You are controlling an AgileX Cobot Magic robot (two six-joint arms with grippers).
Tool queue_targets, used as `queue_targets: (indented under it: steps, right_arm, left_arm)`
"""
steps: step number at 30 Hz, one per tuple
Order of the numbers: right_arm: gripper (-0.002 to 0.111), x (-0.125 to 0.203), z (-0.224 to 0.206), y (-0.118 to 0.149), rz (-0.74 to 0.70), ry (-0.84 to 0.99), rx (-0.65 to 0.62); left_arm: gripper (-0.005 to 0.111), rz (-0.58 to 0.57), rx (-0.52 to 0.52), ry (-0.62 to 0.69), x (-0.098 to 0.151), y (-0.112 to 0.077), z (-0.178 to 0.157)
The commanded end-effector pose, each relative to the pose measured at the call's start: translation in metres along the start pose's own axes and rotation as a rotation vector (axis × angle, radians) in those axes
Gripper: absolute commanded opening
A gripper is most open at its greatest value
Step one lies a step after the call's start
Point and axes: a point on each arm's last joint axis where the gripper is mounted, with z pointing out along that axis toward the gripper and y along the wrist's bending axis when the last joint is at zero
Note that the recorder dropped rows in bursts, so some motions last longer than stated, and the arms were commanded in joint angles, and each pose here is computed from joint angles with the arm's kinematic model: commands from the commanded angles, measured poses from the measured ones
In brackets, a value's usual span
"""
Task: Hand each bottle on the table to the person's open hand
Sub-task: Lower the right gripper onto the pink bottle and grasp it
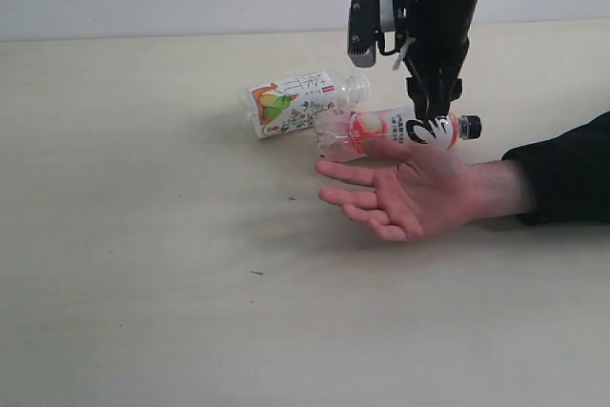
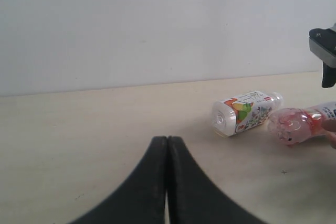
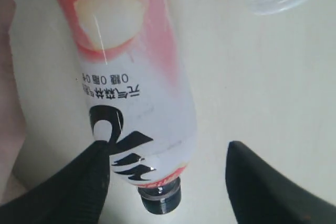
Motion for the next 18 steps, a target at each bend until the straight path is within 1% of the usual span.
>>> queue_targets:
  steps: [1, 18]
  right_arm:
    - [0.061, -0.003, 0.02, 0.001, -0.05, 0.013, -0.015]
    - [0.061, -0.008, 0.057, 0.005, -0.065, 0.031, -0.07]
  left_arm:
    - [0.0, -0.008, 0.002, -0.009, -0.001, 0.0, 0.0]
    - [0.0, -0.008, 0.002, -0.009, -0.001, 0.0, 0.0]
